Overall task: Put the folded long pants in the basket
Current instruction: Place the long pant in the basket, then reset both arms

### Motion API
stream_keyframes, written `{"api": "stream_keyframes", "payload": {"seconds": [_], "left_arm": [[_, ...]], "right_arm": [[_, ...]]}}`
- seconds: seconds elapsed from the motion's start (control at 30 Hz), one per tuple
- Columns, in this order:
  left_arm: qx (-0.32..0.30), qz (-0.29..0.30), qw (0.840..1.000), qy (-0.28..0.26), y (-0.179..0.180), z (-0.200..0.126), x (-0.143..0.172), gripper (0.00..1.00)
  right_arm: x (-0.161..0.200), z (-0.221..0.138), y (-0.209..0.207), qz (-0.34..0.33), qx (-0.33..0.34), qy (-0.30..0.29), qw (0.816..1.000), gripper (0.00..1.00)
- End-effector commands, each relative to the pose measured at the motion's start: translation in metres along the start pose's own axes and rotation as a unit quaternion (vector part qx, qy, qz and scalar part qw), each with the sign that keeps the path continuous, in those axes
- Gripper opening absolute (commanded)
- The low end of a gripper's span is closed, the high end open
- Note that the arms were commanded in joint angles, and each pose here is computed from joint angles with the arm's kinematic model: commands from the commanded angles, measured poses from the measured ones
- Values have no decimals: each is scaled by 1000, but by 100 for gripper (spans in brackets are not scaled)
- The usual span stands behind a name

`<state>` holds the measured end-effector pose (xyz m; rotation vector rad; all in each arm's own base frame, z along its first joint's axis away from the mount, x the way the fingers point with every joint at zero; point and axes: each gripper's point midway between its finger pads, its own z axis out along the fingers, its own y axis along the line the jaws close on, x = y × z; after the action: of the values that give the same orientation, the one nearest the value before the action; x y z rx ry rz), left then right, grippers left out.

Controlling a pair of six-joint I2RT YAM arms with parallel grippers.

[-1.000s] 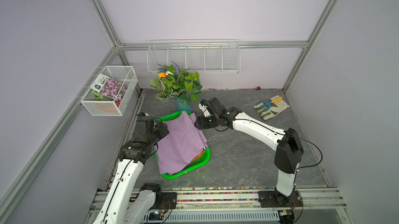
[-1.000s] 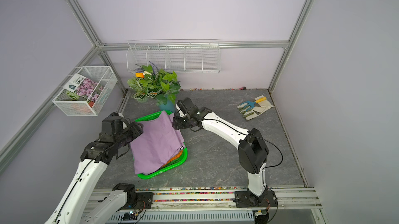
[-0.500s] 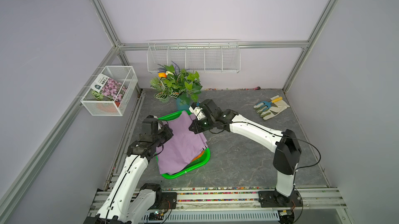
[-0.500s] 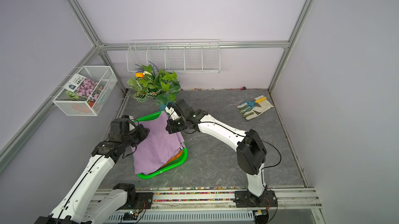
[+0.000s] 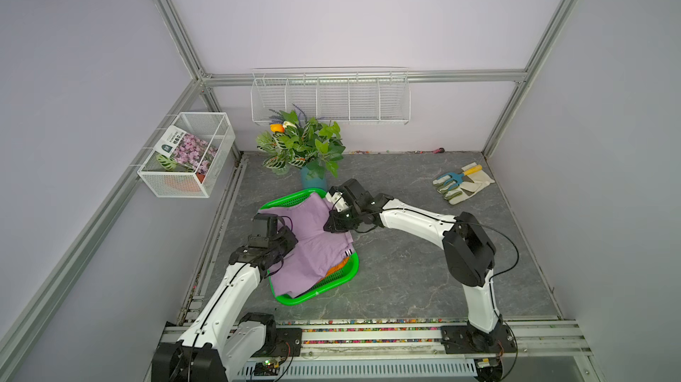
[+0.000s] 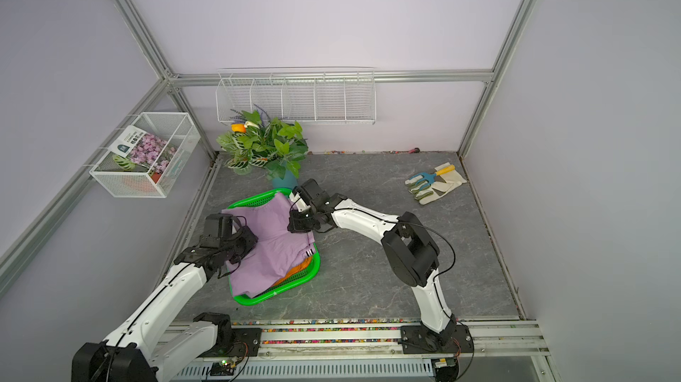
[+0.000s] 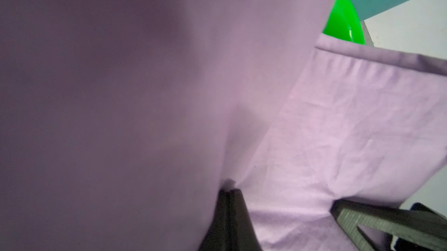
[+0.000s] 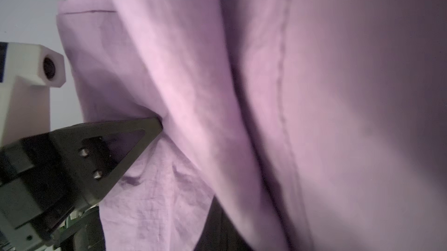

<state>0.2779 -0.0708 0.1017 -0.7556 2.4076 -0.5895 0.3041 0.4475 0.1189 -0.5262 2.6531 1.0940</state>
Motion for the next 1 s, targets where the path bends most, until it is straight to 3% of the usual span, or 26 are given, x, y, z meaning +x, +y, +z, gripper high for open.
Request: {"api": "stream_keyframes", "payload": {"seconds": [0.0,0.17,0.37,0.53,0.67,0.7,0.73,0.77,0.87,0.9,0.97], "left_arm": [[-14,4,1000,12,8,15,3,0],[-28,13,999,32,3,21,-1,0],[41,34,998,-36,-44,-22,-36,0],[100,86,981,-140,-85,-72,-78,21],[74,138,960,-231,-82,-83,-105,27],[56,152,953,-256,-76,-81,-112,28],[43,167,945,-279,-71,-79,-118,28],[39,185,936,-296,-70,-77,-121,28],[10,249,905,-346,-59,-67,-127,46],[-12,247,897,-366,-51,-67,-133,63],[-25,258,886,-386,-42,-65,-138,68]], "right_arm": [[8,9,-31,14,50,5,999,0],[11,18,-39,10,63,12,998,0],[-14,-24,0,-47,30,-57,997,1],[-43,-93,22,-103,41,-125,986,9],[-57,-151,-20,-102,124,-168,972,26],[-60,-167,-40,-100,156,-183,965,33],[-61,-184,-64,-89,197,-200,956,49],[-62,-198,-86,-84,231,-214,945,56],[-58,-244,-151,-72,310,-261,911,58],[-54,-259,-171,-60,328,-275,902,58],[-44,-284,-209,-32,353,-297,886,58]]}}
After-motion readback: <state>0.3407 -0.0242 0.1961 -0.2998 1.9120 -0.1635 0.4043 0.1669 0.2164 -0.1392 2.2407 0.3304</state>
